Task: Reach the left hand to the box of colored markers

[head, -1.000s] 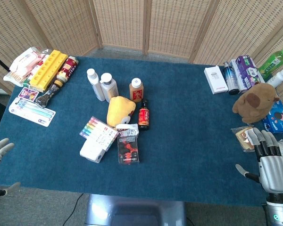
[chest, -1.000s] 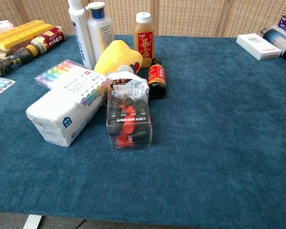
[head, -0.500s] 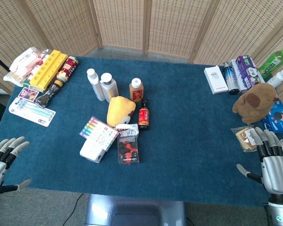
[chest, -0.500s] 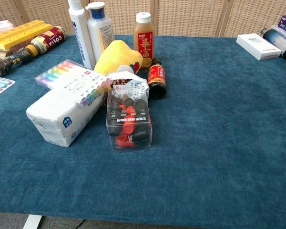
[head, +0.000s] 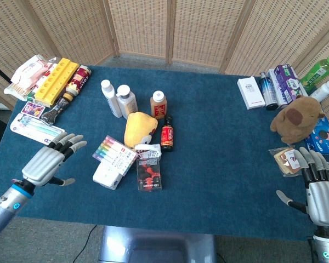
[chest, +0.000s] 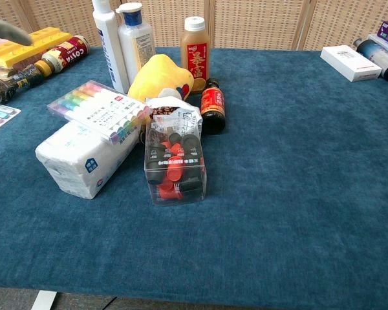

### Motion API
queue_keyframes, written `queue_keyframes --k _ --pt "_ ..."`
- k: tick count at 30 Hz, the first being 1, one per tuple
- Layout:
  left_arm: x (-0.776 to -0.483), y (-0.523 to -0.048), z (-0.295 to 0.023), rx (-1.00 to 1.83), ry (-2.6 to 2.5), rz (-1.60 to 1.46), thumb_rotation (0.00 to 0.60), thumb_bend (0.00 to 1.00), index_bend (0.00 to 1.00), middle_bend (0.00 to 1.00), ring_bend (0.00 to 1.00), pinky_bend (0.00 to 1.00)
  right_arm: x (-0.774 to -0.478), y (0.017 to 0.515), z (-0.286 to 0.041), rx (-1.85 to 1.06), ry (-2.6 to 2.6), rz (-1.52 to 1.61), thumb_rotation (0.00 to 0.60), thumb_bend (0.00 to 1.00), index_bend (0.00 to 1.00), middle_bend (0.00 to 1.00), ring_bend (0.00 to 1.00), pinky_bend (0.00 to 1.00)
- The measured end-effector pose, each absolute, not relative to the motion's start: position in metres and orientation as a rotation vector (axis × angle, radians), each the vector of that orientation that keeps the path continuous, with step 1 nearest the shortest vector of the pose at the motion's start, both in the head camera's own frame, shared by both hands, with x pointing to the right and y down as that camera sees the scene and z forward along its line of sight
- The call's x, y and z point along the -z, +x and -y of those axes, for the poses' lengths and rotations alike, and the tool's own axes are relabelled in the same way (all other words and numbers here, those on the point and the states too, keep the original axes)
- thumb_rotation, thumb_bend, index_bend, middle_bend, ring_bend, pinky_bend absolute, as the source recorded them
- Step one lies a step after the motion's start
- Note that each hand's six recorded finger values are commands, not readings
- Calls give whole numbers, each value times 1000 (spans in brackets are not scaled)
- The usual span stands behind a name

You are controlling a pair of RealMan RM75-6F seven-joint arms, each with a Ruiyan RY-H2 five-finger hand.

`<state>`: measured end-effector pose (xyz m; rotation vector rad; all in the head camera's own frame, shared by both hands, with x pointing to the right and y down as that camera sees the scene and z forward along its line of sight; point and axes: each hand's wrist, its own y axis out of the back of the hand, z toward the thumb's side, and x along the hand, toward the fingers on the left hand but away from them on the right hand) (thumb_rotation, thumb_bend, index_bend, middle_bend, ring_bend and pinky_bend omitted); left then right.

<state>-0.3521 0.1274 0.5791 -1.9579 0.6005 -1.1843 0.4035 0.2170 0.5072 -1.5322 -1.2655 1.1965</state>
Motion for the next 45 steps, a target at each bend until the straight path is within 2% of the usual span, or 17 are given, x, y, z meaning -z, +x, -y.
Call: queue_keyframes --k 11,22,27,28,30,32,35,38,45 --pt "-615 -299 -98 1211 -1921 -431 600 0 100 0 0 0 -503 408 -214 -1188 -1529 1298 600 0 0 0 0 0" --pt "-633 -257 -91 1235 -1919 -332 600 0 79 0 0 0 -496 415 -211 -1171 -1532 1342 600 0 0 0 0 0" --pt "-640 -238 -93 1246 -1918 -277 600 0 152 7 4 15 -495 415 -210 -1164 -1537 1351 600 0 0 0 0 0" --pt "-641 -235 -94 1243 -1916 -268 600 0 191 81 62 79 -495 415 -210 -1163 -1538 1351 600 0 0 0 0 0" --pt "-643 -226 -96 1237 -1914 -254 600 0 315 346 293 315 -494 415 -210 -1162 -1540 1354 600 0 0 0 0 0" --pt "-644 -221 -98 1234 -1904 -241 600 0 459 535 472 508 -494 416 -210 -1158 -1541 1359 600 0 0 0 0 0" --pt "-645 -218 -101 1227 -1869 -220 600 0 600 713 645 679 -493 416 -210 -1152 -1544 1364 600 0 0 0 0 0" --pt "-644 -216 -101 1224 -1847 -235 600 0 655 791 721 736 -492 416 -210 -1149 -1546 1365 600 0 0 0 0 0" --pt "-628 -218 -90 1196 -1845 -342 600 0 658 796 728 746 -493 415 -210 -1149 -1551 1367 600 0 0 0 0 0"
